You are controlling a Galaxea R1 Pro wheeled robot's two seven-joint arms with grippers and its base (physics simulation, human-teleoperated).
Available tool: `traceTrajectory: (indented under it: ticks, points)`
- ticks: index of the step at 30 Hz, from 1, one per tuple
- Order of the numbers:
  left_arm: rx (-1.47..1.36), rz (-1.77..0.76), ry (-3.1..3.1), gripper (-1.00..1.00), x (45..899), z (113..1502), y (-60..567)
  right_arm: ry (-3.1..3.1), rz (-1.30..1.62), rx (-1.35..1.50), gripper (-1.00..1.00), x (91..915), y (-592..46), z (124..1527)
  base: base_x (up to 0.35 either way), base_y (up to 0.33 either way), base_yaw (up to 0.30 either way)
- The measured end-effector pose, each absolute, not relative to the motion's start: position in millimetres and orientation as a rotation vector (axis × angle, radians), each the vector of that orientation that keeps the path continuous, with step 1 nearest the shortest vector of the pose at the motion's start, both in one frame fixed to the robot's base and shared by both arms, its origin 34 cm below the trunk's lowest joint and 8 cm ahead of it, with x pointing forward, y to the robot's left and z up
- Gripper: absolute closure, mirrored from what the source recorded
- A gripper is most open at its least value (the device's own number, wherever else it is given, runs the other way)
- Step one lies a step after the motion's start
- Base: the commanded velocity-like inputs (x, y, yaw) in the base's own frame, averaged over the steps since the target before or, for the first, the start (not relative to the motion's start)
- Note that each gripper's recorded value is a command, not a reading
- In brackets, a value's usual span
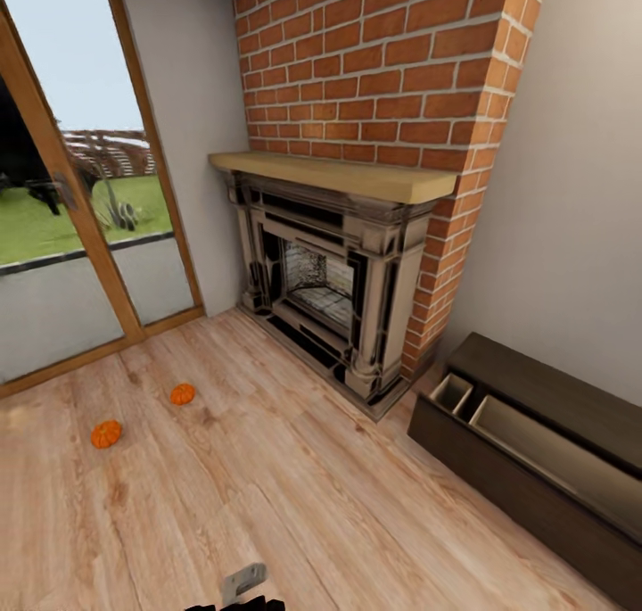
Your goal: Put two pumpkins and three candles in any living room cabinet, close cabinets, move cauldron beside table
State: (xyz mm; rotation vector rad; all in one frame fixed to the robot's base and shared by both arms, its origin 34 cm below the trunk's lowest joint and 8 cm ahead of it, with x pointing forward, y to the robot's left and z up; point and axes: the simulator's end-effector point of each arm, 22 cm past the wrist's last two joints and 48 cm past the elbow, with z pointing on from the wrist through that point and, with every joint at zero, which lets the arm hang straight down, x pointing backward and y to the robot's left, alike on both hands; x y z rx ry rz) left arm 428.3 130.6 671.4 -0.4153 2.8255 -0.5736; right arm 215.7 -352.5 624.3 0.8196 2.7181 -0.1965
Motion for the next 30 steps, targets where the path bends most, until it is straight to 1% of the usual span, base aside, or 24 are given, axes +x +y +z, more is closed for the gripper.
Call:
traceTrajectory:
  ticks: [5, 23, 30]
  points:
    - [-0.424, -0.556, 2.835, -1.00, 424, 667, 140, 2.730, -0.196, 0.803, -1.00, 214, -352, 623, 0.133, 0.000, 0.196]
    - [-0.449, -0.485, 2.844, -1.00, 409, 652, 163, 2.752, -0.209, 0.806, -1.00, 204, -352, 621, 0.008, 0.000, 0.196]
    - [-0.468, -0.480, 2.849, -1.00, 406, 649, 166, 2.761, -0.207, 0.807, -1.00, 201, -349, 620, 0.212, 0.036, 0.196]
